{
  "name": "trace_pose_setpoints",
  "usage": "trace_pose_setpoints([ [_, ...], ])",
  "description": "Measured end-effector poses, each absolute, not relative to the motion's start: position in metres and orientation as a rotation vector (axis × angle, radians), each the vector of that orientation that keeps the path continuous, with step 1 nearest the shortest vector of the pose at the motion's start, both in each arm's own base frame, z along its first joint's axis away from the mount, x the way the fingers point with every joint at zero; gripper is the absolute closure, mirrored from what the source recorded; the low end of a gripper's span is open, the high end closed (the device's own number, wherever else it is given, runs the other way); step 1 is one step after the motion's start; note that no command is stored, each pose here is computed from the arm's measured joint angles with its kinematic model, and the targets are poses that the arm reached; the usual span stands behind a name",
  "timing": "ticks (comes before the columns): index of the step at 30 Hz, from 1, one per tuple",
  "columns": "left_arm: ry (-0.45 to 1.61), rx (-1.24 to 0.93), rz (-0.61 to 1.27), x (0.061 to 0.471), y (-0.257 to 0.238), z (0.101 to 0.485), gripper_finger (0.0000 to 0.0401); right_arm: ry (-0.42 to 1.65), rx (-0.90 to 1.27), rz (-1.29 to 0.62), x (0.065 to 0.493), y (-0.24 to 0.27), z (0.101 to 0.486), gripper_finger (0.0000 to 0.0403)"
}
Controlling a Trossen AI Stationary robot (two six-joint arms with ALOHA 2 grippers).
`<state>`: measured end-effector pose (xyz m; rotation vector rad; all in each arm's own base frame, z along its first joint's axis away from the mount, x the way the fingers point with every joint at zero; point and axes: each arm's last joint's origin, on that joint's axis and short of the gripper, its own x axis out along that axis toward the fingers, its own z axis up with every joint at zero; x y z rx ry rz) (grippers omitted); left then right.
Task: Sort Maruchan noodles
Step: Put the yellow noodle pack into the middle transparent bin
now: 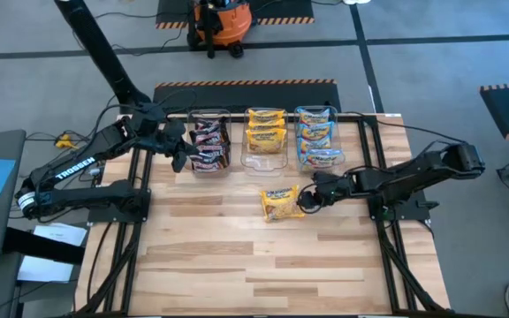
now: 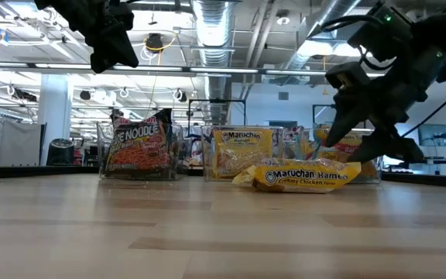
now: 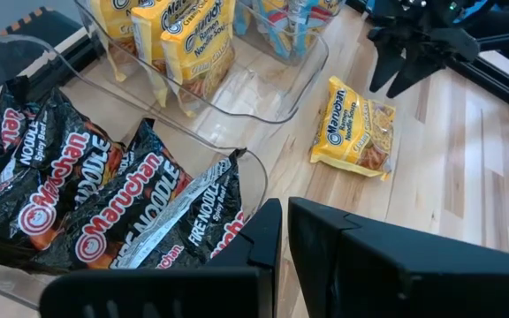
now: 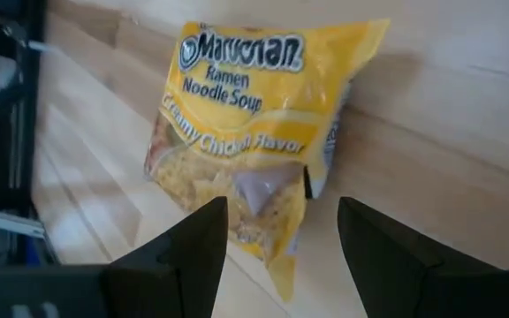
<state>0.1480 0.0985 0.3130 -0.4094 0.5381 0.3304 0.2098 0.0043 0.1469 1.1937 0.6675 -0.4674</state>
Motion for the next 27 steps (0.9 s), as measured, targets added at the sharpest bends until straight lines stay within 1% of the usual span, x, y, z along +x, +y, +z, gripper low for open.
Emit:
trace_pose_setpoints([
  [4,0.539,-0.413,0.331,0.1479,0.0985,0.3129,0.039,0.622,1.214,-0.471,0.2082,0.0017,0.1435,0.0163],
  [7,0.539,-0.416,0.332,0.1479,0.0985,0.3129,0.039,0.606,1.205,-0.516,0.2066,0.0003,0.1415,0.0163],
  [19,0.54,-0.408,0.33,0.1479,0.0985,0.3129,0.039,0.536,1.221,-0.518,0.2099,-0.0016,0.1454,0.0163],
  [22,0.54,-0.408,0.33,0.1479,0.0985,0.3129,0.039,0.537,1.221,-0.558,0.2084,-0.0029,0.1436,0.0163],
  [27,0.54,-0.409,0.33,0.1479,0.0985,0.3129,0.039,0.539,1.228,-0.567,0.2121,-0.0037,0.1382,0.0163],
])
